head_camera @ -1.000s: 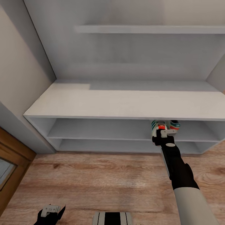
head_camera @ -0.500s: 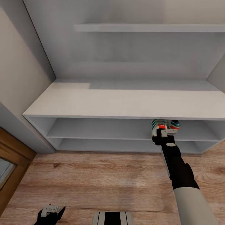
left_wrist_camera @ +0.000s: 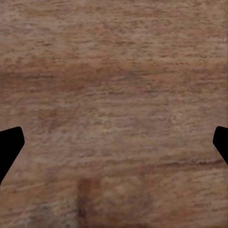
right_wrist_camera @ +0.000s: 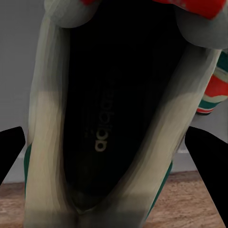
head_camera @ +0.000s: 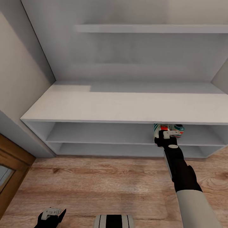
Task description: Pick up the two gym shoes and the two sandals from the corridor floor and place them onto the hallstand (shoe rack) in the corridor, making sure they are on the rack and not on the floor. Arrange them so the two gym shoes are next to each other and the two sandals are next to each other.
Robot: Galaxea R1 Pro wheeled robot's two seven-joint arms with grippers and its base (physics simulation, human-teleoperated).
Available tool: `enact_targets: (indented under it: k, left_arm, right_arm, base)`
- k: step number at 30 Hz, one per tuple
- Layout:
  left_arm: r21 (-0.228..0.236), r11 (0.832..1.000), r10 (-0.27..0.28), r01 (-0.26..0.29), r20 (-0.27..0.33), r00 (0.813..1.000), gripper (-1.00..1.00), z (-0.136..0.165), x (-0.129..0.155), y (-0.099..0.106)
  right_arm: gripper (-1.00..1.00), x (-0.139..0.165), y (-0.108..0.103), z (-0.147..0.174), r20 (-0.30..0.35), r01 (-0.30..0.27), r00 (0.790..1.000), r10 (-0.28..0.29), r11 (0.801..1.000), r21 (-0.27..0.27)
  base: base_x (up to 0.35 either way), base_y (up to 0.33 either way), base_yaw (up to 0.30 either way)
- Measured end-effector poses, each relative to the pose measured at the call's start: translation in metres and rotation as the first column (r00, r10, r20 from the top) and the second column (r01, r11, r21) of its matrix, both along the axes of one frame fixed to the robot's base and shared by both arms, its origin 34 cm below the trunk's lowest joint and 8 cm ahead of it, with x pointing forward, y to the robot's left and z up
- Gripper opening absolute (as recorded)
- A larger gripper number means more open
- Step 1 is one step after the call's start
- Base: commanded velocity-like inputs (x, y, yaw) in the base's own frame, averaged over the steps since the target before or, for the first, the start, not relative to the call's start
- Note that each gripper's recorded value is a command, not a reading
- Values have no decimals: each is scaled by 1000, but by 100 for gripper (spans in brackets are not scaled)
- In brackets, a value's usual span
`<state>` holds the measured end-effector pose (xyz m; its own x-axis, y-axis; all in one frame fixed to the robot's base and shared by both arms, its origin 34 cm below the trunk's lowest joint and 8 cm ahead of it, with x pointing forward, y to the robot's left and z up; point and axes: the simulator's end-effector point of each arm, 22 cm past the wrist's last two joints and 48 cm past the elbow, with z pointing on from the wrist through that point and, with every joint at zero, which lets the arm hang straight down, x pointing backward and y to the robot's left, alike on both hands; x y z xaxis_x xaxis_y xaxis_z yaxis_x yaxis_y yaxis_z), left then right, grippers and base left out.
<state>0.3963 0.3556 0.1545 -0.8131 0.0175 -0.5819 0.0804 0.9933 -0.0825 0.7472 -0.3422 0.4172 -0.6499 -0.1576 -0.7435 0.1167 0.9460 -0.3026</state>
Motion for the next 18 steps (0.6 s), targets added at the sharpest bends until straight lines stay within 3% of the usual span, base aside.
enact_targets:
  k: [6,18]
  left_arm:
    - [0,1000,0,0,0,1000,100,0,0,0]
    - [1,1000,-1,1,2,1000,100,0,1,0]
  right_arm:
    - [-100,0,0,0,-1,-1,1000,1,1000,-1]
    - [-100,0,0,-1,-3,0,1000,0,1000,-1]
  base:
    - [142,-20,0]
    - [14,-3,0]
